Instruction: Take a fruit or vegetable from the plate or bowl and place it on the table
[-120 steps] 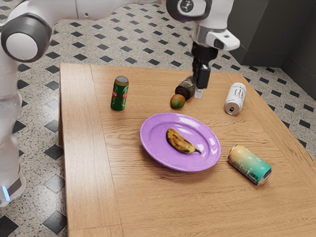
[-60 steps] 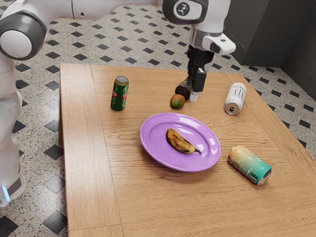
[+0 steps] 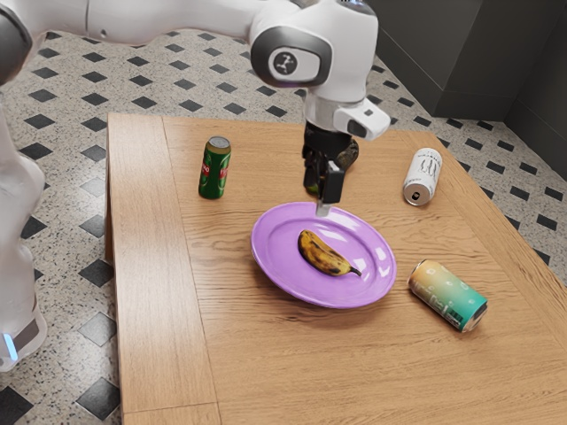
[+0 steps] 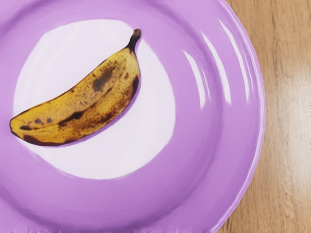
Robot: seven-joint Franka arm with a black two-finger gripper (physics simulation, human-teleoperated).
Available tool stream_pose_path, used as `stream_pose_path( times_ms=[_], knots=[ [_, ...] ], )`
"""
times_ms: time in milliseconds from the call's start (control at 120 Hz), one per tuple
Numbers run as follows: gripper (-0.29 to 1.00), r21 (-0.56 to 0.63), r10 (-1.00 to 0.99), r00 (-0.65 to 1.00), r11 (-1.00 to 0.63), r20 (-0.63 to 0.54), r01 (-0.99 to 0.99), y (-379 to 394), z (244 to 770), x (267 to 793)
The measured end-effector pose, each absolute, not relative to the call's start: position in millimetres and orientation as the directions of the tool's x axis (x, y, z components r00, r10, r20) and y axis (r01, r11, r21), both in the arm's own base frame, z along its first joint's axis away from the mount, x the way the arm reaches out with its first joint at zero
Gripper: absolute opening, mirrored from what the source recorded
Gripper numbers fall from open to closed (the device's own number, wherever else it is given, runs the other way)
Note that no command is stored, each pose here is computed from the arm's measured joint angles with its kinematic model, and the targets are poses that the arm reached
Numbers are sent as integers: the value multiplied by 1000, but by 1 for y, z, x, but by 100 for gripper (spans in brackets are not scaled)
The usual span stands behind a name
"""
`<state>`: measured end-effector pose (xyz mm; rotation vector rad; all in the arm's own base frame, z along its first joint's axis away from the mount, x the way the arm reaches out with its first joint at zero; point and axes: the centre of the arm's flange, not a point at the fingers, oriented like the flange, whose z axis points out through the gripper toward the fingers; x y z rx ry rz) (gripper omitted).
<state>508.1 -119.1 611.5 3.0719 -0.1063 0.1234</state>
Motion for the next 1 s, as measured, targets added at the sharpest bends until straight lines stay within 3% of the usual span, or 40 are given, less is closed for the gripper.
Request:
stream_pose_path(
  times_ms=[250, 367, 533, 717, 1000],
  knots=[
    [70, 75, 99, 992, -993, 77, 93, -112, 609, 513],
    [70, 76, 82, 992, -994, 95, 75, -113, 611, 514],
    [70, 40, -101, 985, -993, 138, -107, -113, 604, 516],
    [70, 1, -347, 925, -936, 154, -351, -121, 595, 485],
    [70, -77, -705, 699, -708, 116, -702, -191, 571, 467]
  ],
)
